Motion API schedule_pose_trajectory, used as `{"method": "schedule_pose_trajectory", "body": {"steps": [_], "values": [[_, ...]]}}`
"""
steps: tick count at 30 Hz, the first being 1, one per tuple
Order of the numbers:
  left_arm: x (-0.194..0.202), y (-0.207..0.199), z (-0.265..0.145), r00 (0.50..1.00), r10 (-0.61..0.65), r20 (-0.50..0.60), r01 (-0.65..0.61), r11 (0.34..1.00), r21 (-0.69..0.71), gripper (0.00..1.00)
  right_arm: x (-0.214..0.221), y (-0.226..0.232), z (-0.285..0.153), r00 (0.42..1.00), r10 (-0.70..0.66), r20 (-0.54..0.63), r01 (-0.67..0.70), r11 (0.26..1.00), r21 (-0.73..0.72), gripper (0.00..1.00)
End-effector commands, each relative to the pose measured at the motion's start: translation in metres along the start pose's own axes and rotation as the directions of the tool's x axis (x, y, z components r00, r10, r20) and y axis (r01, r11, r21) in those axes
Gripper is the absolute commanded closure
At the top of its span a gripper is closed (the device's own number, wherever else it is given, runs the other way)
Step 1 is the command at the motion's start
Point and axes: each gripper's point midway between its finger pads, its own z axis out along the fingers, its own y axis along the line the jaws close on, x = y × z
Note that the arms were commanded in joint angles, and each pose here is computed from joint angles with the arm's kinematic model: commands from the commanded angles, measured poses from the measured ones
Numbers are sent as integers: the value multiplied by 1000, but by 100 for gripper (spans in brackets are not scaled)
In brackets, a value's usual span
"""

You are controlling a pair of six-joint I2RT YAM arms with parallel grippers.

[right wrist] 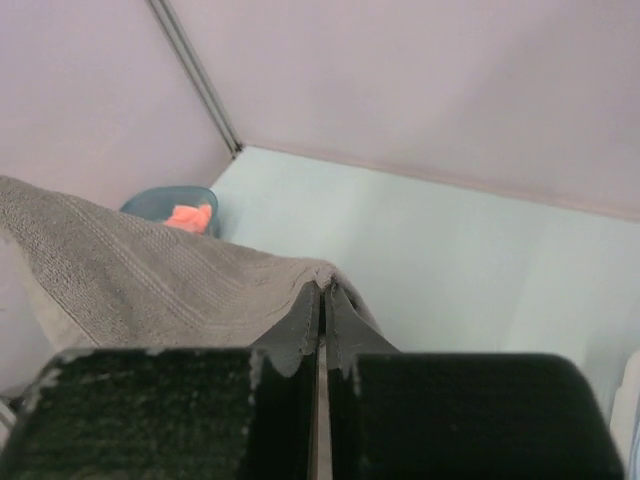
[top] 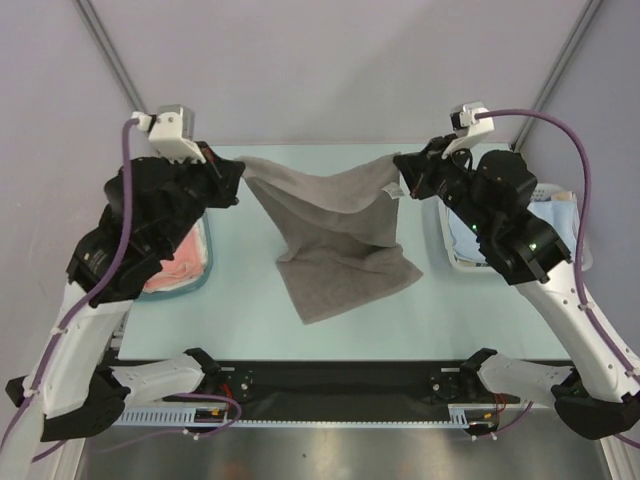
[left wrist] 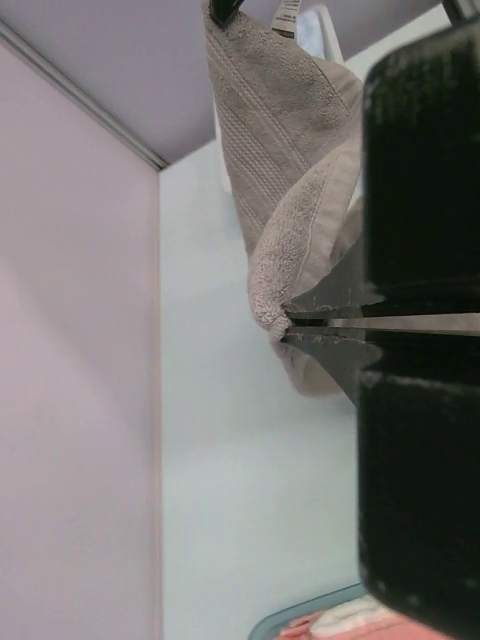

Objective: Fold and stack the towels
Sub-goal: Flatten out the crumpled towel

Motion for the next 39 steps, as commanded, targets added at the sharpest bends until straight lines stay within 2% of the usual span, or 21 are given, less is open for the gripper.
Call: {"method": "schedule_pose_trajectory", "body": {"steps": [1,8,14,17,21,24,31,34,35,36,37,38,39], "values": [[-58,-13,-32,987,5,163,-20,996,92,100,-69,22,-28,984,-43,175,57,996,-71,100],[-134,-50,-77,920,-35,391,-91,950,299,100,-134,47,-61,928,-102,358,157,979,-127,100],[-177,-72,-114,854,-67,516,-175,897,406,100,-177,65,-97,869,-100,485,208,962,-175,100],[-189,-79,-132,827,-79,557,-217,869,445,100,-192,69,-112,841,-90,534,224,955,-192,100],[-204,-79,-145,796,-98,597,-228,865,447,100,-218,78,-135,802,-58,595,234,946,-224,100],[-212,-79,-148,785,-109,610,-223,869,442,100,-228,78,-135,793,-55,606,230,949,-215,100],[-219,-66,-103,783,-49,620,-172,941,291,100,-227,70,-81,818,-118,564,218,969,-113,100],[-214,-66,-65,805,-27,593,-152,956,251,100,-210,62,-34,843,-183,505,232,972,-36,100],[-210,-57,-35,820,-1,572,-143,968,207,100,-198,57,-10,858,-206,470,237,971,-8,100],[-205,-61,-20,837,-6,548,-155,956,247,100,-193,44,6,866,-216,451,232,973,19,100],[-202,-59,-4,851,-44,523,-113,957,265,100,-189,33,19,873,-218,436,228,973,30,100],[-200,-46,18,860,-31,510,-101,968,229,100,-181,32,33,884,-204,421,232,972,-16,100],[-184,-47,55,889,-19,457,-106,963,246,100,-165,18,63,908,-175,382,196,980,-17,100]]}}
